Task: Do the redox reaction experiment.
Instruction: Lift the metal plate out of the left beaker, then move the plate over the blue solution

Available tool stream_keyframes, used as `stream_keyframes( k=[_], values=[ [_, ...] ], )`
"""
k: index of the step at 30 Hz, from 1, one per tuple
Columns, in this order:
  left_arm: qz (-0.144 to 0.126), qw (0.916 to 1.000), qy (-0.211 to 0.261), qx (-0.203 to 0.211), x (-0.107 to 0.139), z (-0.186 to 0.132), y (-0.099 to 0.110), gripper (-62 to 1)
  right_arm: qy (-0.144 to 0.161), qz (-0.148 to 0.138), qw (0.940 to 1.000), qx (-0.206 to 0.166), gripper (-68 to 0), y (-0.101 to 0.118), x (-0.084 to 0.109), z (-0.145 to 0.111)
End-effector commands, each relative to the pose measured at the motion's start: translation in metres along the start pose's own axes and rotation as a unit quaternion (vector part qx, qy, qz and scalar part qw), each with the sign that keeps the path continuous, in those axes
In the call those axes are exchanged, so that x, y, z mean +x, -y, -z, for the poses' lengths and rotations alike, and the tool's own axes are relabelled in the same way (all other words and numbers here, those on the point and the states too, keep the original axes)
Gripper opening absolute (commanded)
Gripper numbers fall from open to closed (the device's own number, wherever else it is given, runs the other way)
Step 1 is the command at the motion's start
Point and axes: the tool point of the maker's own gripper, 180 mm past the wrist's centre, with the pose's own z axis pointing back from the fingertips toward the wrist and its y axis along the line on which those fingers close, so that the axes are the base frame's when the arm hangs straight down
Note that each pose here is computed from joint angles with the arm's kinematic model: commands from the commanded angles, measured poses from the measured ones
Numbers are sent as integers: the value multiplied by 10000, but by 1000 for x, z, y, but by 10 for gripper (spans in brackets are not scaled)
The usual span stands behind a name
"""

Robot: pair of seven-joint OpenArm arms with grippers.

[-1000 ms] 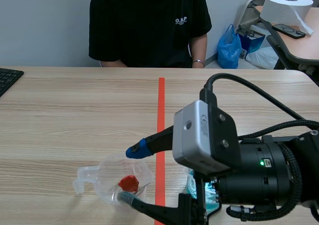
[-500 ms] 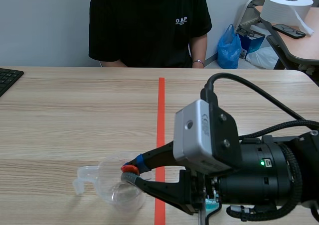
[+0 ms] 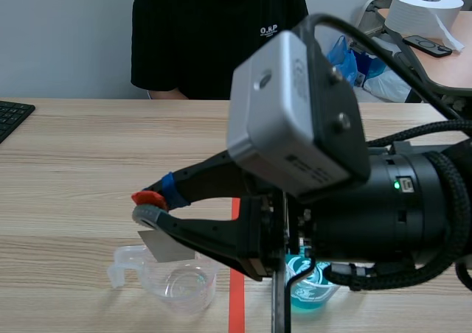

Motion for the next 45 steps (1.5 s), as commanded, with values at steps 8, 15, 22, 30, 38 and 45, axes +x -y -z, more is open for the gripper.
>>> stream_keyframes(
  k=[8, 15, 22, 30, 38, 45],
  values=[
    [4, 10000, 52, 13, 0, -2, -2, -582, 64, -89, 9998, -145, -669, 13, 47, -5],
    [4, 10000, 52, 13, 0, -2, -2, -582, 39, -72, 9998, -199, -669, 16, 77, -13],
    [4, 10000, 52, 13, 0, -2, -2, -582, -6, 108, 9994, -326, -669, 25, 90, -25],
    [4, 10000, 52, 13, 0, -2, -2, -582, -230, 140, 9972, -694, -669, 45, 89, -42],
    [6, 10000, 52, 14, 0, -2, -2, -582, -473, 258, 9923, -1111, -669, 60, 83, -63],
    [4, 10000, 52, 13, 0, -2, -2, -582, -724, 397, 9859, -1458, -669, 68, 74, -81]
  ],
)
